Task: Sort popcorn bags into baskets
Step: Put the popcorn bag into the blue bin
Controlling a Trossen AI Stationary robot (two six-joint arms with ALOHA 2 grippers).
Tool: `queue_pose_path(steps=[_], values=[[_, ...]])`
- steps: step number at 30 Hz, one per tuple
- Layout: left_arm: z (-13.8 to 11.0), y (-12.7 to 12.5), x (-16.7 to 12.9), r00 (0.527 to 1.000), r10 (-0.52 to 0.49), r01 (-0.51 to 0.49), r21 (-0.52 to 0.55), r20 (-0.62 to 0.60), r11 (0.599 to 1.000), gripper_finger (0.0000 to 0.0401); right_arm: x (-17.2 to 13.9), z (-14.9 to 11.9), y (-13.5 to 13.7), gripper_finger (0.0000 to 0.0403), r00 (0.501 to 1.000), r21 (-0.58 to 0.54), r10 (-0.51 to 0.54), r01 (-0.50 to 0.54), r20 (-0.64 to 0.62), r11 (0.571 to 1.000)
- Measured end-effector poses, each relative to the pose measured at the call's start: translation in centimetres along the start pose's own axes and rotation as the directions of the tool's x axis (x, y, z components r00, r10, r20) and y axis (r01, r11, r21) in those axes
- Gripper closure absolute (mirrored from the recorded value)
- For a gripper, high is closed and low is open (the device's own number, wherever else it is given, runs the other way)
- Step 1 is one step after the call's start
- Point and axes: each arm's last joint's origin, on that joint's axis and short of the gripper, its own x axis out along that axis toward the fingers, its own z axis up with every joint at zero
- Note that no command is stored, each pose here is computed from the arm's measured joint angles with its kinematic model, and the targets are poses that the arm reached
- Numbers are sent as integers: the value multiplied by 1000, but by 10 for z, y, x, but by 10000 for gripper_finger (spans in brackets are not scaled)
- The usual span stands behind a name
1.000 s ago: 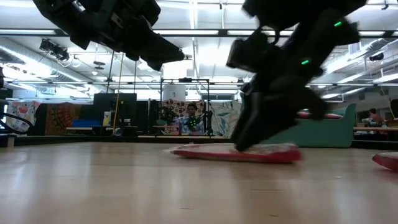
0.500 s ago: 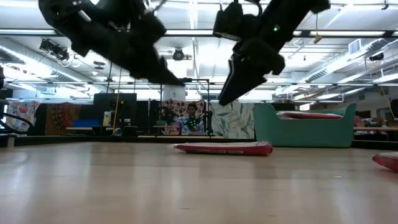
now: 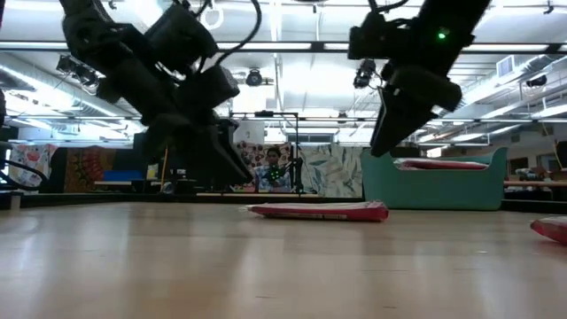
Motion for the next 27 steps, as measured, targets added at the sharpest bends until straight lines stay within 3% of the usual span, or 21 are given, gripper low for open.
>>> queue_pose_path(steps=[5,7,11,20,27], values=[[6,-28,-5,987,162,-155,216,-18,964,291,-2,-7,6,198,998,7,-53,53,41,999],[10,-37,-6,983,185,-180,268,9,946,291,-2,-6,8,198,997,15,-50,49,60,999],[11,-45,-2,983,180,-186,276,48,943,272,-3,-2,10,198,995,33,-34,31,89,999],[4,-48,19,983,185,-180,288,9,941,183,-5,0,15,198,993,41,-8,3,121,999],[-1,-43,33,976,218,-194,348,-31,917,187,-8,-1,19,198,990,38,10,-15,140,999]])
